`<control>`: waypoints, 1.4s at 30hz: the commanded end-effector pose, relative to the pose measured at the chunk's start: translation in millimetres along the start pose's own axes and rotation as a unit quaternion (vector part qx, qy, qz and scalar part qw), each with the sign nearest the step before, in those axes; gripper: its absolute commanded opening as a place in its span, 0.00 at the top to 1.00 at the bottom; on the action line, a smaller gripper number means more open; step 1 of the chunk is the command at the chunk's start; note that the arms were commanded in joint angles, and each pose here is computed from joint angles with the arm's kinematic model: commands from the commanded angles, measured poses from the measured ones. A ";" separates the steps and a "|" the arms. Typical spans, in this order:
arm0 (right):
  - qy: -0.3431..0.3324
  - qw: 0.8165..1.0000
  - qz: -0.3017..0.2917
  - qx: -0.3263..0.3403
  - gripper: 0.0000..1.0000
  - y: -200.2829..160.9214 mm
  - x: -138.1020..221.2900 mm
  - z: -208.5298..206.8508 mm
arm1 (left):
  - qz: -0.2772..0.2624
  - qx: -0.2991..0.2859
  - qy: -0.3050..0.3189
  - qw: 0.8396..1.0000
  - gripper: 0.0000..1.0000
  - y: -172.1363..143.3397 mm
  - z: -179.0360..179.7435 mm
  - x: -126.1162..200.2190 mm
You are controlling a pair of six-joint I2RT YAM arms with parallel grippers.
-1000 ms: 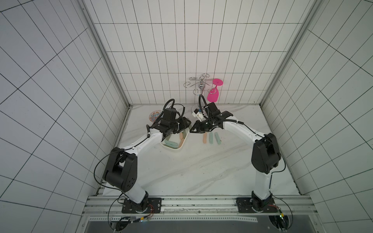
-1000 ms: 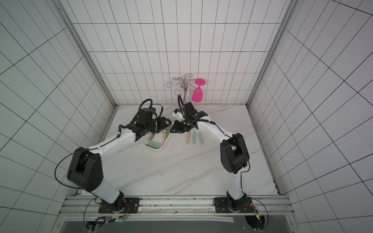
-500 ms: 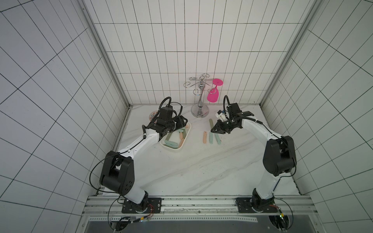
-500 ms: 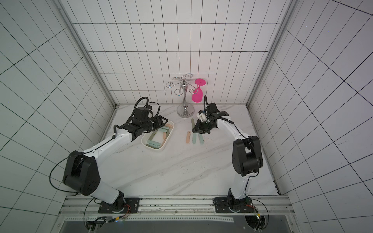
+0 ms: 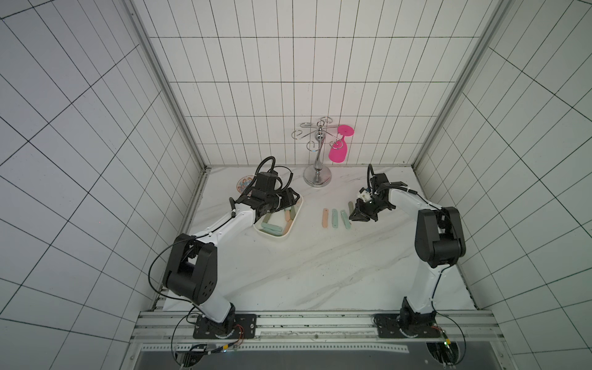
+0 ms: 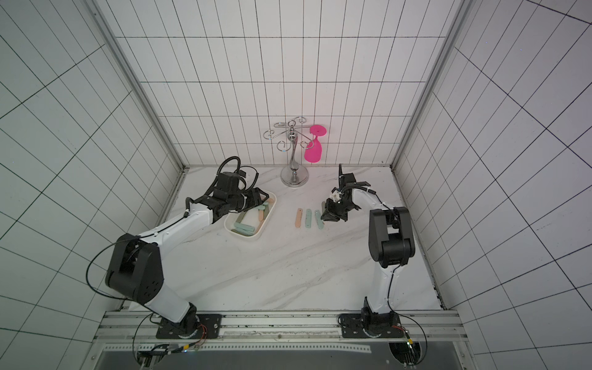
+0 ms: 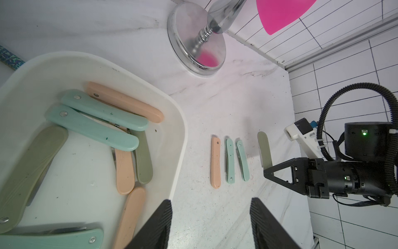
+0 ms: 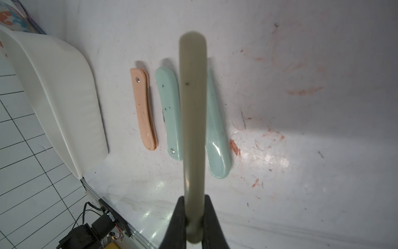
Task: Take the fruit knife out of the storage box
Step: Place the fruit knife at the center of the board.
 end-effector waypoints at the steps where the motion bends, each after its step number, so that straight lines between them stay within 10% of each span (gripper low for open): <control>1: -0.016 1.000 0.020 -0.017 1.00 -5.2 -5.4 -19.2 | -0.004 -0.026 -0.007 1.000 0.39 7.7 -8.1 0.1; 23: -0.024 0.997 0.053 -0.041 1.00 -0.5 -28.6 -45.2 | 0.010 -0.040 0.003 0.999 0.39 6.8 -3.1 -9.0; 42: -0.112 0.993 0.006 -0.046 0.52 2.9 -2.7 -54.0 | 0.016 -0.040 0.003 0.999 0.39 3.8 -3.2 -15.6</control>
Point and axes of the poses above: each gripper's point midway between its finger pads, its own x axis back along the fingers, its own z axis along the line the jaws close on, y = z × x, the point moved 7 cm from there along x, back along the fingers, and after that the axes turned 5 degrees about -x, right-handed, at the moved point
